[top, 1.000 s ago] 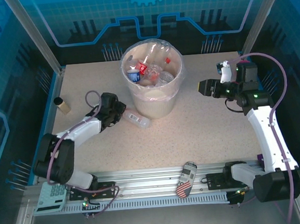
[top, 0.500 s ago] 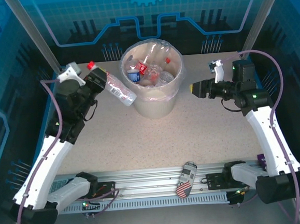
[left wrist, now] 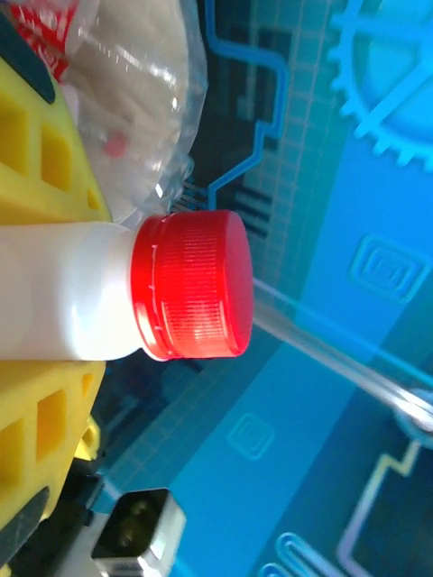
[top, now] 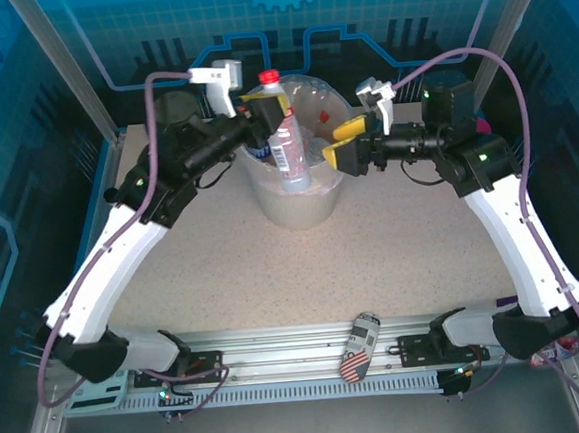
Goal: Put the plastic bottles in the bin
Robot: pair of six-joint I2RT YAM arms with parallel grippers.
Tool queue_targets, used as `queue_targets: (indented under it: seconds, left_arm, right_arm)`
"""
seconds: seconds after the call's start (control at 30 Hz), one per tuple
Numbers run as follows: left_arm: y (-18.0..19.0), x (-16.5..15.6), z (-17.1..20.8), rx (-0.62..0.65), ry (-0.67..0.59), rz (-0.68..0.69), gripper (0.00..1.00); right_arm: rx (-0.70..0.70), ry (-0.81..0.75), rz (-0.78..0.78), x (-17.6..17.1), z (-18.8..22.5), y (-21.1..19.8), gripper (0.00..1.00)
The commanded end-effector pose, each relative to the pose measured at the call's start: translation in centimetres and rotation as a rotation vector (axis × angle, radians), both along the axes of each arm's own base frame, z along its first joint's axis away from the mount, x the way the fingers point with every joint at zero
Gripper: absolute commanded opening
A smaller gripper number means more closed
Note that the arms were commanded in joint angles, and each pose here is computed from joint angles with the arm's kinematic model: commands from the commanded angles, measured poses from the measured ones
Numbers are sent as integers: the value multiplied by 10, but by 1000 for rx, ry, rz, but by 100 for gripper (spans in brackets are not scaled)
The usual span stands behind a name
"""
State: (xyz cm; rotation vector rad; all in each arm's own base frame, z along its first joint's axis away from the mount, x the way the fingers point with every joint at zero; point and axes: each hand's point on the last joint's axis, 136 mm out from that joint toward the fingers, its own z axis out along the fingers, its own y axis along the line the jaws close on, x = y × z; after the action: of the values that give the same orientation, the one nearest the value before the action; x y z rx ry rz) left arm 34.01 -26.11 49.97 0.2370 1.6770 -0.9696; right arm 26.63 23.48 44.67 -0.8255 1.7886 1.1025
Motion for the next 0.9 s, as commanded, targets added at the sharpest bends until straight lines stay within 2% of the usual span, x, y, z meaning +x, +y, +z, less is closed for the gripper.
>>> queue_targets:
  seconds: [0.0, 0.2, 0.53, 0.67, 0.87]
  left_arm:
    - [-26, -8, 4, 2, -6, -136, 33]
    - [-44, 1, 3, -53, 18, -175, 32]
    - [-40, 1, 5, -57, 5, -153, 32]
    - [-42, 4, 0, -54, 14, -150, 32]
    - [-49, 13, -7, -68, 38, -152, 32]
  right_arm:
    - [27, 7, 95, -8, 7, 19, 73]
    - [23, 52, 133, -1, 2, 39, 76]
    - [-75, 93, -84, 41, -27, 15, 78]
    - [-72, 106, -102, 48, -29, 13, 79]
    - [-6, 138, -26, 45, -22, 25, 68]
